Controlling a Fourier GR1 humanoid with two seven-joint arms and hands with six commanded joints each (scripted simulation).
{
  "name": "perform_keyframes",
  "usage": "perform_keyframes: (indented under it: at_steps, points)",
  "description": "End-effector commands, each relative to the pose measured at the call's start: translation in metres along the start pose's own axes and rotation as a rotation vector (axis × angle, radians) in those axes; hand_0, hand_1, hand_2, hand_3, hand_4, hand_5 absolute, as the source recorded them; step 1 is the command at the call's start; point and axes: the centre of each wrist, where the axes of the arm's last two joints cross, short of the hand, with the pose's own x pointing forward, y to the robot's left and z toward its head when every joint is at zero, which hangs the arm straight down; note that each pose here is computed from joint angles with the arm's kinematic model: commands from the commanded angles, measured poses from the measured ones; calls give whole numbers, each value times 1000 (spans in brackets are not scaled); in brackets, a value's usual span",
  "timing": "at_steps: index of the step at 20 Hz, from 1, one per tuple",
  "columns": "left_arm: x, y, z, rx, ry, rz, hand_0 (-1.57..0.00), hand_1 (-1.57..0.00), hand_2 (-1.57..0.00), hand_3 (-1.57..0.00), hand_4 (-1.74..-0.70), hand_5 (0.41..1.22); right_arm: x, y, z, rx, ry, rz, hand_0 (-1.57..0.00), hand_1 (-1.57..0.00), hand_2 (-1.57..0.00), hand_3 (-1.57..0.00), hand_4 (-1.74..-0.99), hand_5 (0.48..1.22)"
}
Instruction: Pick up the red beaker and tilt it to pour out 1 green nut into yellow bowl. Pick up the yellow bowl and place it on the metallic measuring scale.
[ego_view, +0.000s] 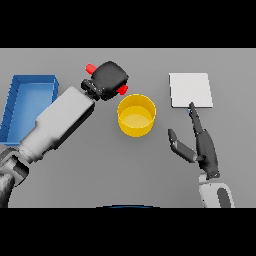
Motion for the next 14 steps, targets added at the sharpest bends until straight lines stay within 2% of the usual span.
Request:
perform_keyframes:
  at_steps: [1,7,11,14]
  points:
    - [4,1,-3,-24,-7,-41,-1571,-1571,-1571,-1570,-1637,1215,0,-1,0,0,-3,-6,1,1,1,1,-1057,674]
    - [15,14,-18,-125,-9,-342,-1571,-1571,-1571,-1571,-1712,1219,0,-1,2,14,-11,0,1,1,1,1,-1064,690]
    - [20,21,-22,-137,-16,-463,-1571,-1571,-1571,-1571,-1729,1220,-1,-3,2,16,-1,6,1,1,1,1,-1058,696]
    - [29,16,-23,-127,-28,-520,-1571,-1571,-1571,-1571,-1735,1221,2,2,0,22,-25,-34,1,1,1,1,-1063,699]
